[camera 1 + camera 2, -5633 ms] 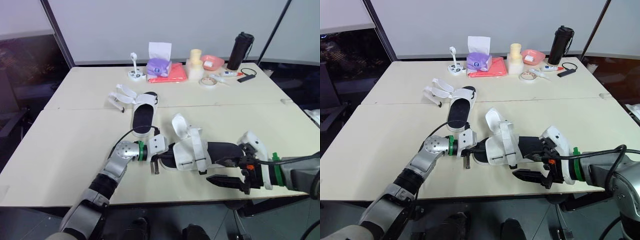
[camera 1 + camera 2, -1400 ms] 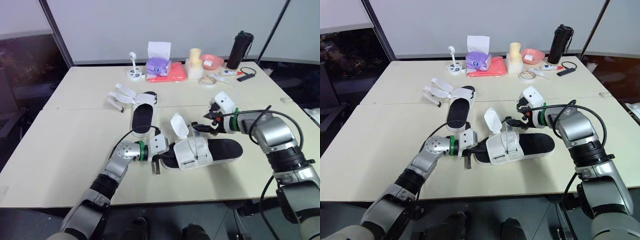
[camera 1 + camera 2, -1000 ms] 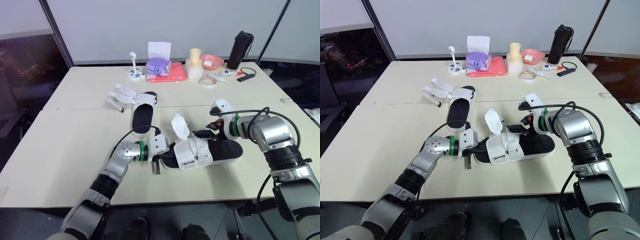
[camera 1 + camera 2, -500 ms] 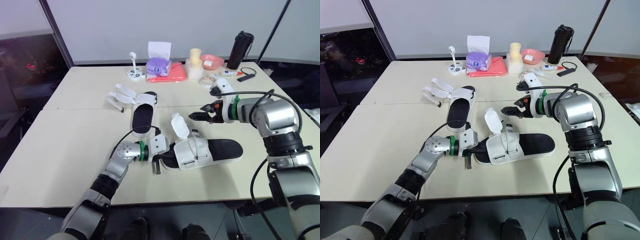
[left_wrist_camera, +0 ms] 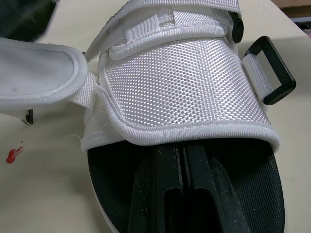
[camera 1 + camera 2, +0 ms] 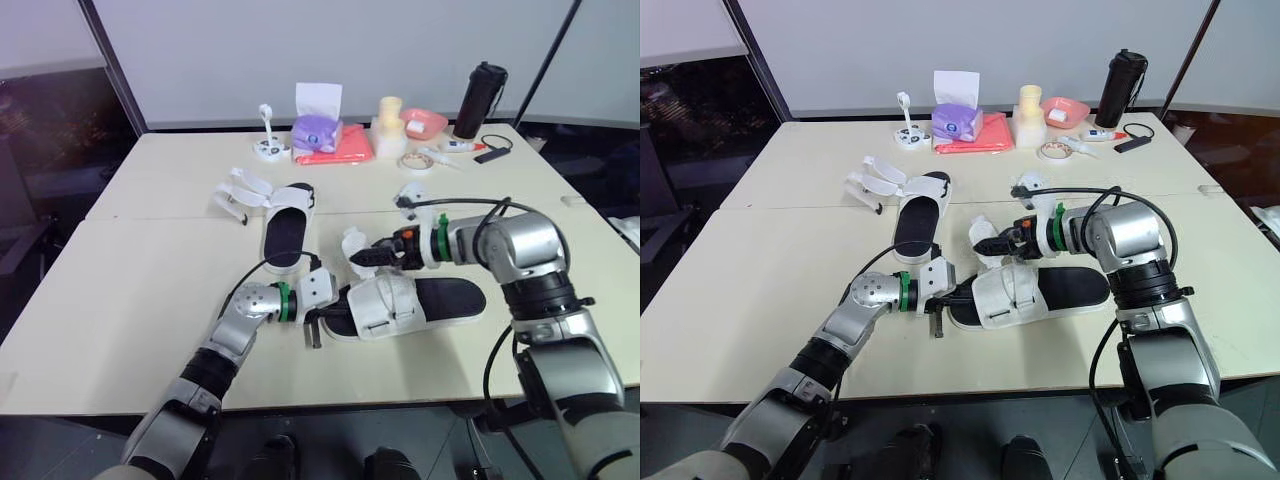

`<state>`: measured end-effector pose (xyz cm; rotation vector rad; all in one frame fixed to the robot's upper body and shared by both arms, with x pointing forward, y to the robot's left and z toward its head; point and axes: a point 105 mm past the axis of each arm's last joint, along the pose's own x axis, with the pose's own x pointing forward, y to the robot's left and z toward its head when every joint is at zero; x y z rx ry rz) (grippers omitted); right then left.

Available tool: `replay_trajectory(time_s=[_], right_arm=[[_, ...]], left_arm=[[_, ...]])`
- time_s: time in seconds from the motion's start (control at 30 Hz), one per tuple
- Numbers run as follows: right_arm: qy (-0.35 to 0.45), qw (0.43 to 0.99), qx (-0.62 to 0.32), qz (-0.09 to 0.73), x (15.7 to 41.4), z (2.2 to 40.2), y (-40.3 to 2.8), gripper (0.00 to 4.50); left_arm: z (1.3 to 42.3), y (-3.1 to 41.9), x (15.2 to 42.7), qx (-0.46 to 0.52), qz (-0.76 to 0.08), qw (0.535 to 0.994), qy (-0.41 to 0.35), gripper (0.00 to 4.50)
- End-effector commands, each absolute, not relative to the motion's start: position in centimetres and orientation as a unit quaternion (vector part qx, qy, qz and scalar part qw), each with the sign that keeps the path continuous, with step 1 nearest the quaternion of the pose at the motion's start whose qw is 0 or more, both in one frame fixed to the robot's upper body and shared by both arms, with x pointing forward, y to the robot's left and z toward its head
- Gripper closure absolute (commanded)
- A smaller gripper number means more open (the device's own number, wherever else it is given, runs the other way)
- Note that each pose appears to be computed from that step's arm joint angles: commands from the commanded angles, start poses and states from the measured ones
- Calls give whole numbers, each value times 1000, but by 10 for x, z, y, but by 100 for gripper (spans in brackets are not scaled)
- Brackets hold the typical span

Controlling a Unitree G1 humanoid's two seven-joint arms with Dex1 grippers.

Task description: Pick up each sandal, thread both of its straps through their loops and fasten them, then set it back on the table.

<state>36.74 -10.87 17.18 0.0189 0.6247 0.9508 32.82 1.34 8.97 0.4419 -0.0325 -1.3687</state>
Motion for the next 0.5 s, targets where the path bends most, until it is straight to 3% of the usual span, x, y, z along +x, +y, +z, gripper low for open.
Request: replay_trajectory(time_s=[0.03, 0.5], right_arm=[[278, 827, 17, 489, 364, 180, -94, 59], [271, 800, 58, 532, 384, 184, -69, 59]], left_arm=[[76, 17, 329, 206, -619, 758, 12, 450], [77, 17, 330, 204, -612, 764, 9, 450]])
